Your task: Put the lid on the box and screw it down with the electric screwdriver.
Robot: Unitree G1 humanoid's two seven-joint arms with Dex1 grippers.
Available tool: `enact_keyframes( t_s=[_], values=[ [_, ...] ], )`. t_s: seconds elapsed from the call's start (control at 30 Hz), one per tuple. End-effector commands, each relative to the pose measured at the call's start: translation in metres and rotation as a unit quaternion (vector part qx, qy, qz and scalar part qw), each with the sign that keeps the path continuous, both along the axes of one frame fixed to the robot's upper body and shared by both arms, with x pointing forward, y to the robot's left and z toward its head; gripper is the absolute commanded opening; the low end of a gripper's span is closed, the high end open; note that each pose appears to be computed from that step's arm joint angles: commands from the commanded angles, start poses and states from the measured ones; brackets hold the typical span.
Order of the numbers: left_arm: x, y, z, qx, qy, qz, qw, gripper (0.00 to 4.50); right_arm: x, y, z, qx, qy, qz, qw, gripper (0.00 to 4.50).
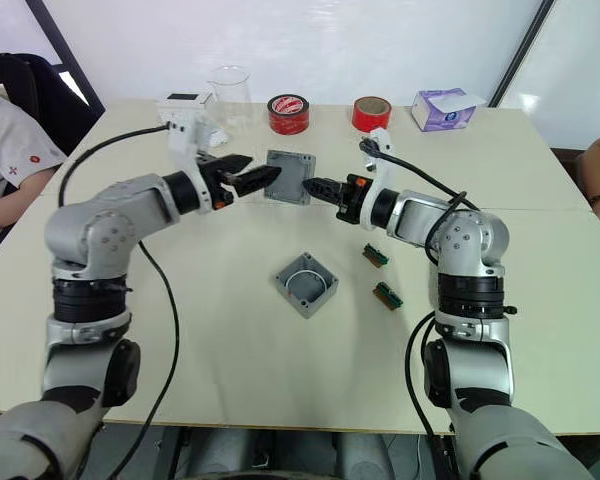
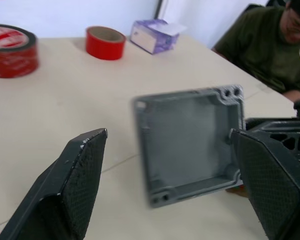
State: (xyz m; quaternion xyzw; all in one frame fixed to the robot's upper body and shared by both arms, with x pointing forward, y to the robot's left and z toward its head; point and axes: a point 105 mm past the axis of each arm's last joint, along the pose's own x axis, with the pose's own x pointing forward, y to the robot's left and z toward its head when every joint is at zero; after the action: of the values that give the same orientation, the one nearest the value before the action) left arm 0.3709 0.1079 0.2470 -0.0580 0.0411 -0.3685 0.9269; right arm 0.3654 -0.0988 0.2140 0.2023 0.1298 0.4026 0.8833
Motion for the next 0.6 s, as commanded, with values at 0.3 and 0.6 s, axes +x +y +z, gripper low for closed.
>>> enact_keyframes(
  t_s=[0.3,0.6],
  values=[
    [-0.001,0.019,0.005,-0.021,-0.004,-0.007,1.000,1.89,-0.057,-0.020,0.056,-0.126,-0.294,-0.030,0.947,0.15],
    [-0.002,-0.002,-0.003,-0.017,0.016,-0.060,0.998,0.06,-0.077,-0.014,0.014,-0.406,-0.578,0.004,0.708,0.15]
  ],
)
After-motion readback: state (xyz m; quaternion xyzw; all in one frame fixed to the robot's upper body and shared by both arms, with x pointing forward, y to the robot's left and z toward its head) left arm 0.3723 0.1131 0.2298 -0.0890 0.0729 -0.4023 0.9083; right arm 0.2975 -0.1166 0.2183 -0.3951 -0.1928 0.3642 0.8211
